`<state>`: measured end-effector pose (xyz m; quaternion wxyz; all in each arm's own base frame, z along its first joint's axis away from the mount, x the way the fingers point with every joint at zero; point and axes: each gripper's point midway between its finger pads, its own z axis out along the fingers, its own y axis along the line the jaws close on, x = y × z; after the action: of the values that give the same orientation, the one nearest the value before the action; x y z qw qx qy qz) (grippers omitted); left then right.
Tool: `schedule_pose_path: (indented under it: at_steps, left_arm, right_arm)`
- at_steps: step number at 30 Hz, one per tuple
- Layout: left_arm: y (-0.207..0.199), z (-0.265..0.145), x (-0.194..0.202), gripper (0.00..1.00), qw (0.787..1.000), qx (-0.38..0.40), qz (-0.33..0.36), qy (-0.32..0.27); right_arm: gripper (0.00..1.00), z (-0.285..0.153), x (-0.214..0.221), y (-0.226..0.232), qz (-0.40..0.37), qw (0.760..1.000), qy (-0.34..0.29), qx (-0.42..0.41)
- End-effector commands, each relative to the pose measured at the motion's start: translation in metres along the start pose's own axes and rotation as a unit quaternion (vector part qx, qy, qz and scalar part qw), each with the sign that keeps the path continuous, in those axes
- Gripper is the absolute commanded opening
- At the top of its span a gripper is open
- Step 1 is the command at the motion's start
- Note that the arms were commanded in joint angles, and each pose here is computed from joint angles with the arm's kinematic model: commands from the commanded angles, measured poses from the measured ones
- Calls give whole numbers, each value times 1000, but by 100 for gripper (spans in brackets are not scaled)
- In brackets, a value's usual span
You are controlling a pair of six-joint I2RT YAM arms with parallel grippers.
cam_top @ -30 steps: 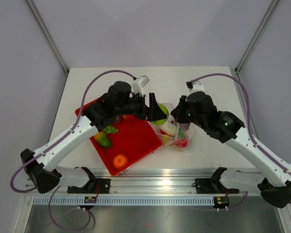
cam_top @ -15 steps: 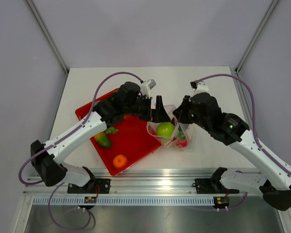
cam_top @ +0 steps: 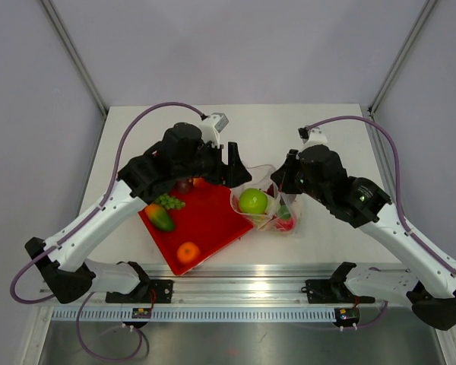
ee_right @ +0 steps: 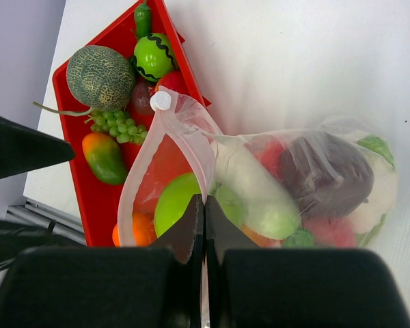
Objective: Place the food in the zip-top bag and seal the zipper
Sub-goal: Place the fake fruit in the zipper food storage bag, then zip the zipper food storage bag at the center of the board.
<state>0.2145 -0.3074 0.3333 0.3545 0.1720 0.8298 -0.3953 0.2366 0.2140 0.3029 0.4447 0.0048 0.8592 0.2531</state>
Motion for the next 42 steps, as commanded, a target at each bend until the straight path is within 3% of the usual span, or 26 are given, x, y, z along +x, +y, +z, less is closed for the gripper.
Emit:
schedule_pose_path:
  at_steps: [1, 10, 14, 15, 19, 22, 25, 29, 33, 34, 38, 42]
  left_arm:
    - [32, 16, 18, 78, 997, -65, 6, 33]
    - [74, 41, 56, 60, 987, -135, -10, 84]
    - [75, 44, 64, 19, 987, -129, -10, 100]
    - [71, 43, 60, 0, 988, -125, -10, 96]
    - [44, 38, 39, 0, 995, -73, -17, 62]
    - [14, 42, 25, 0, 998, -6, -36, 49]
    - [-7, 45, 8, 0, 998, 22, -46, 46]
    - [-24, 37, -23, 0, 998, 36, -59, 4]
    - [-15, 54, -18, 0, 996, 22, -83, 5]
    - [-12, 59, -15, 0, 996, 17, -90, 8]
    - [5, 84, 1, 0, 995, -2, -92, 31]
    - [7, 96, -3, 0, 995, -11, -86, 40]
  right_arm:
    - [0, -9, -15, 7, 11, 999, -27, -16]
    - [0, -12, -13, 6, 14, 999, -25, -18]
    - [0, -9, -8, 4, 12, 1000, -20, -17]
    - [0, -7, -7, 1, 8, 1000, -22, -9]
    - [0, 3, -9, -25, -24, 998, -27, 53]
    - [0, 3, -35, -49, -46, 992, -42, 105]
    - [0, -27, -87, -35, -60, 988, -103, 96]
    - [0, -47, -110, -23, -67, 986, -126, 82]
    - [0, -25, -73, -28, -61, 993, -74, 70]
    - [0, -10, -48, -36, -64, 995, -40, 72]
    - [0, 12, 7, -10, -31, 998, 44, -30]
    - [0, 24, 20, 14, 0, 993, 70, -91]
